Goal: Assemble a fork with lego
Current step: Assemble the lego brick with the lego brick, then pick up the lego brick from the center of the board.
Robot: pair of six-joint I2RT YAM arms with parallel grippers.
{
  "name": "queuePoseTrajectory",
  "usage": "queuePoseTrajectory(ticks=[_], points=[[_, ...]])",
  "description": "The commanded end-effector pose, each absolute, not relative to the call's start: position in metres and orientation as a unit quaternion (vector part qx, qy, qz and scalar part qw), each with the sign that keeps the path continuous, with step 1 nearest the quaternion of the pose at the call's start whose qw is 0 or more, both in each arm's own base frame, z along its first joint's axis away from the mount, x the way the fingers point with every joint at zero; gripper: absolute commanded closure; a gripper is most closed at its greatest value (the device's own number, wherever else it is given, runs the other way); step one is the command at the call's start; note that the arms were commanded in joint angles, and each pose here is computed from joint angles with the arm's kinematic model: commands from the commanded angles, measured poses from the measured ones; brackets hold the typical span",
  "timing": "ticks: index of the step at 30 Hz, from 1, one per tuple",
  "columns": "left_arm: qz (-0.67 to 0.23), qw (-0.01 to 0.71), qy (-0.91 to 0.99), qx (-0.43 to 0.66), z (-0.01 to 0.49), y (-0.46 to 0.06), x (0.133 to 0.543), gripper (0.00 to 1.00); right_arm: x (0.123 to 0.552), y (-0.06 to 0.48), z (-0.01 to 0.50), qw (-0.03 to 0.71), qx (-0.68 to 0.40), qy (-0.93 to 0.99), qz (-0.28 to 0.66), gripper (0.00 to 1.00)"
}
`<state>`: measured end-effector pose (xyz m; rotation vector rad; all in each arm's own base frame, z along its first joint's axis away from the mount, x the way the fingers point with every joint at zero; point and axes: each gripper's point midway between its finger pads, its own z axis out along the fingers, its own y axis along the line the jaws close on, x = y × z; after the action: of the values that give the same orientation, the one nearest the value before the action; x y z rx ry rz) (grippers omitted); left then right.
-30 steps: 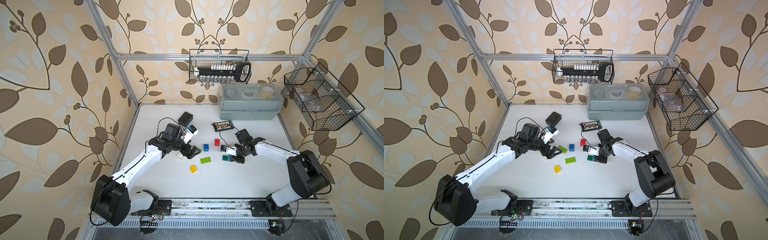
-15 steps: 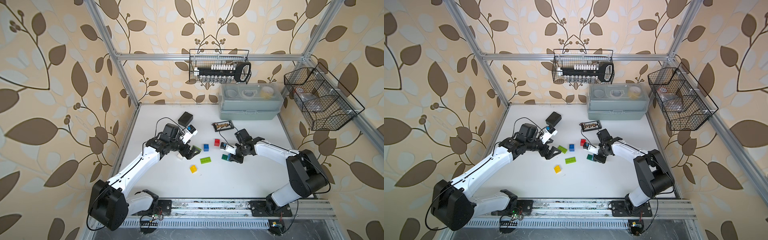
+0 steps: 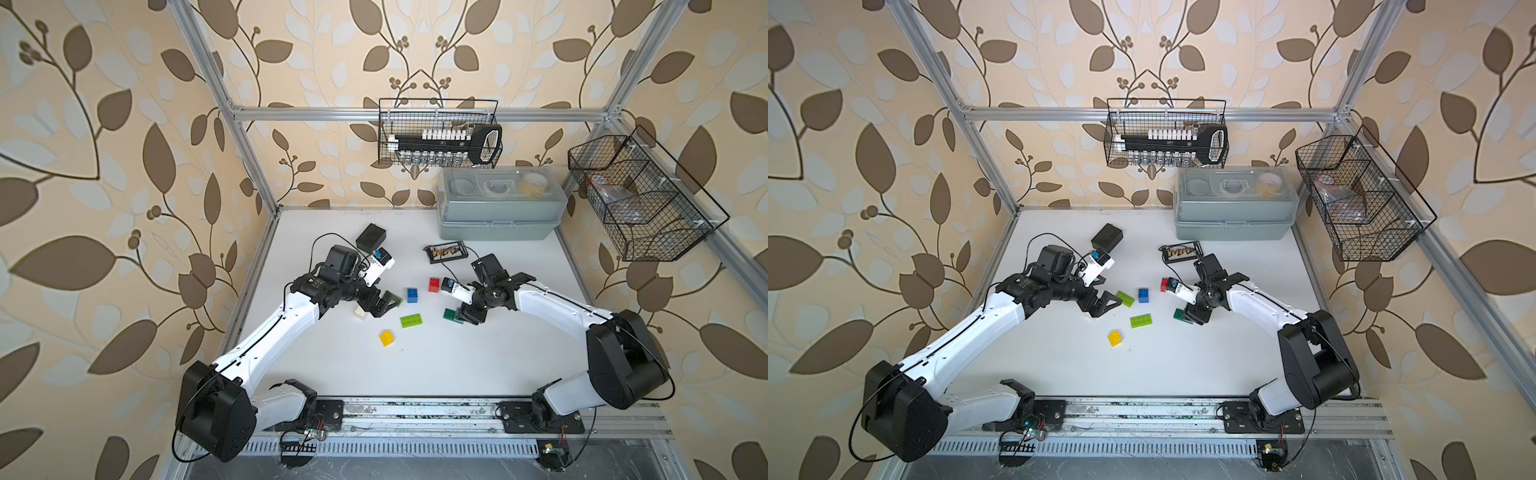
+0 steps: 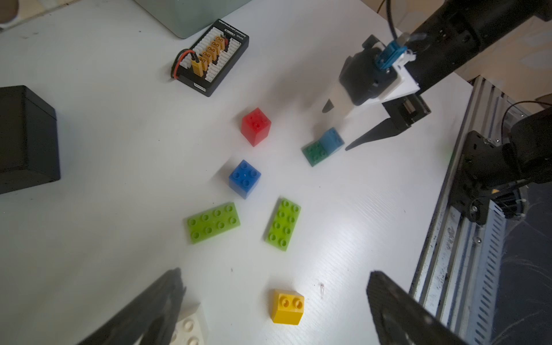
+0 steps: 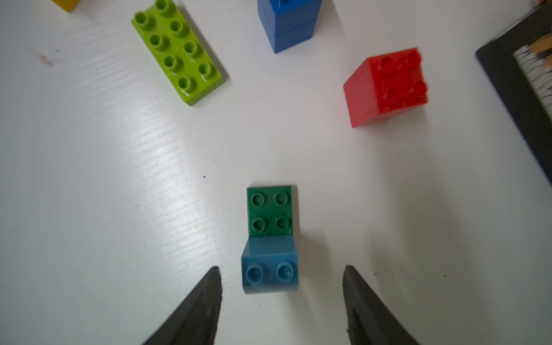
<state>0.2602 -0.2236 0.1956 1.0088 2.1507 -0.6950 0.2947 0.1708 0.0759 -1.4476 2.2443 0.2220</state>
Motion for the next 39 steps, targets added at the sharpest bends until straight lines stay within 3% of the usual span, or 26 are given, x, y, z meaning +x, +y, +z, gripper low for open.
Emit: queuePoseTrajectory(ticks=[1,12,25,39], points=[[-0.246,0.365,0.81,0.387,0.229,-0.217,0.265,0.01,0.304,0.189,0.111,0.268,-0.528,0.802,0.083,0.35],[-0.194,0.373,0.869,0.261,0.233,-0.149,0.291,0.01,0.314,0.26,0.154,0.292,-0.541,0.783,0.096,0.34],[-0.141,0.349,0.911,0.165,0.199,-0.09,0.28,0.01,0.244,0.338,0.113,0.228,-0.7,0.66,0.148,0.34],[-0.11,0.326,0.934,0.093,0.175,-0.056,0.281,0.01,0.226,0.389,0.07,0.187,-0.773,0.586,0.155,0.35]])
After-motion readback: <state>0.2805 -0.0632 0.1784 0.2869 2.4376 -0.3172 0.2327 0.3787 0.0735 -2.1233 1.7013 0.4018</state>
